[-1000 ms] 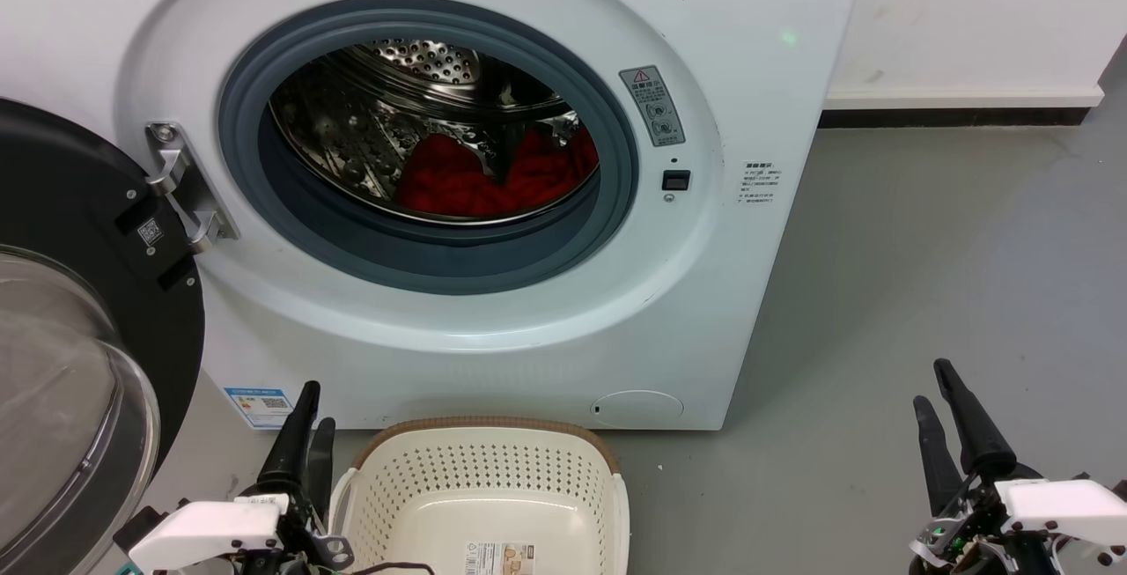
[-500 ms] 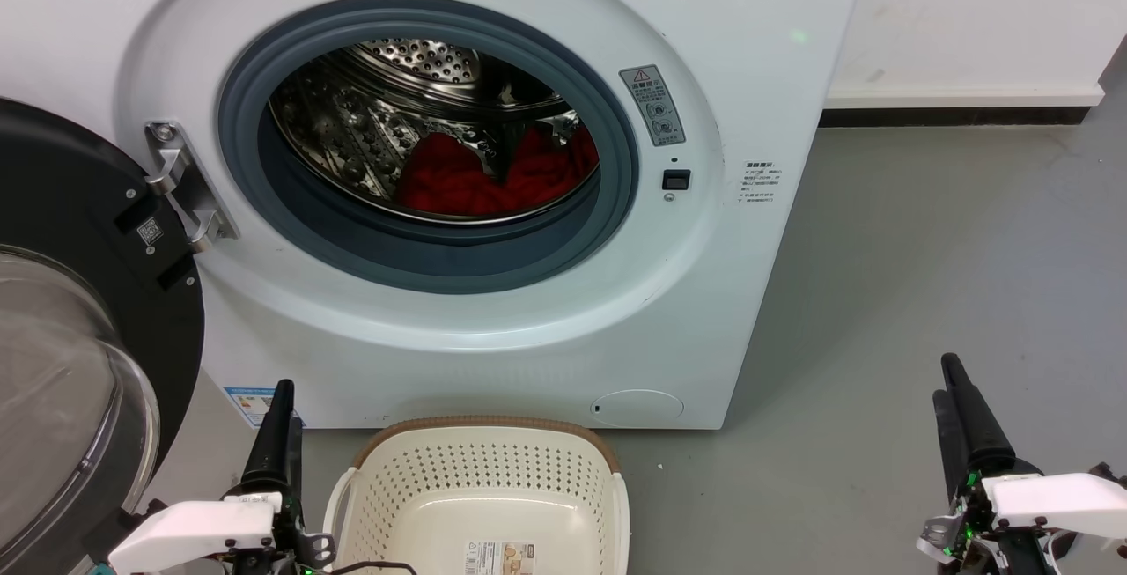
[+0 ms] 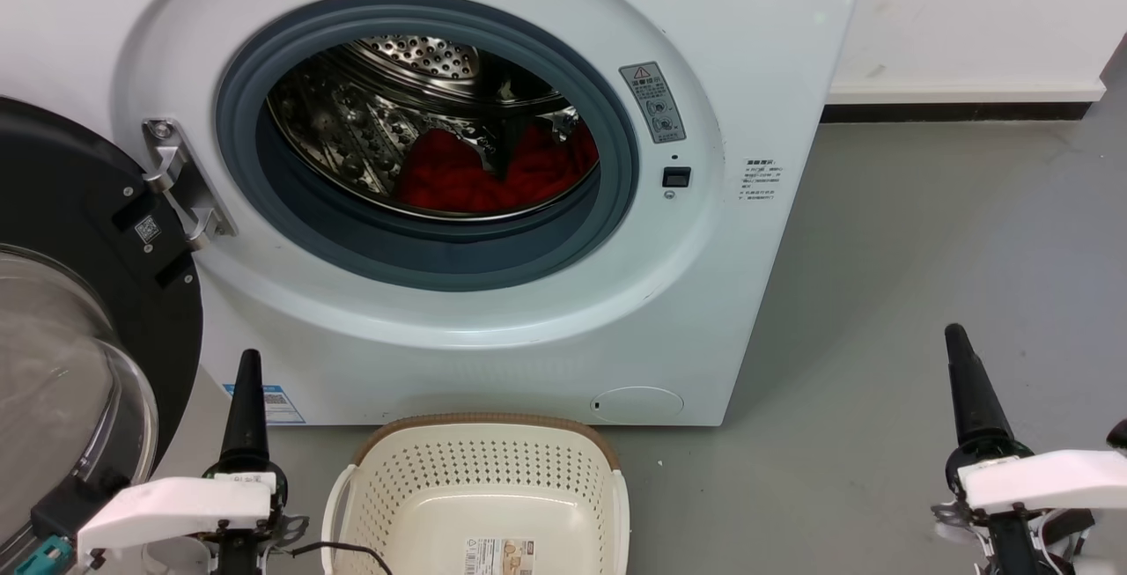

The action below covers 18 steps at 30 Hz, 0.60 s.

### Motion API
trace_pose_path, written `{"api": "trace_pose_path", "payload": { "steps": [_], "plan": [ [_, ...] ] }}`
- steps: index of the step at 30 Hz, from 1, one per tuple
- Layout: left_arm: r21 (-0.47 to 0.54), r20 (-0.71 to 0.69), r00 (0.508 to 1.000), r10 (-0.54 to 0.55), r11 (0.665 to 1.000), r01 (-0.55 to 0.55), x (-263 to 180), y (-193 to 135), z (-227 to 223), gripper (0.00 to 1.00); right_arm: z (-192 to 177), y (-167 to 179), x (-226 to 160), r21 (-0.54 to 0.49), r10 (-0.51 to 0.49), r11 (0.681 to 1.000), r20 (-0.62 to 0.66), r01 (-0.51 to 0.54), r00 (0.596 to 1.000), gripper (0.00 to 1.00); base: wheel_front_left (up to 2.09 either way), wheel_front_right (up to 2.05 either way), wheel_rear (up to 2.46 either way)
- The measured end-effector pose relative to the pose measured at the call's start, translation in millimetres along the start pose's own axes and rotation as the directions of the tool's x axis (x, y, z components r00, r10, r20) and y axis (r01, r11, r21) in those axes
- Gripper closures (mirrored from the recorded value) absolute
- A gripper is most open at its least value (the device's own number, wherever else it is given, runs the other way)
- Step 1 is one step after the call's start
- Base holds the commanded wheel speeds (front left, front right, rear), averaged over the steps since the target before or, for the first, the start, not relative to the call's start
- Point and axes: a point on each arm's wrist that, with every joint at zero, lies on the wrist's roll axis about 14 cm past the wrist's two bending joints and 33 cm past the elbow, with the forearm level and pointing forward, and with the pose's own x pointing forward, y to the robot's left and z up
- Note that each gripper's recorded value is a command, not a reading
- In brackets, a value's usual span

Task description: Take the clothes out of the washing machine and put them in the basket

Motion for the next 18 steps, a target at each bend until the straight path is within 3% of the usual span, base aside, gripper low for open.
{"api": "trace_pose_path", "payload": {
  "steps": [5,11,18],
  "plan": [
    [0.085,0.008,0.999,-0.036,0.996,0.035,1,-13,1,0.00,1,11,1,-0.100,0.035,0.994,0.003,-0.035,0.999,0.00,0.00,0.00,0.00],
    [0.226,0.008,0.998,-0.057,0.973,0.054,0,-26,-2,0.00,1,31,3,-0.250,0.104,0.963,0.005,-0.099,0.995,0.00,0.00,0.00,0.00],
    [0.366,0.005,0.997,-0.079,0.928,0.072,0,-37,-9,0.00,0,42,3,-0.409,0.143,0.903,-0.001,-0.130,0.990,0.00,0.00,0.00,0.00]
  ]
}}
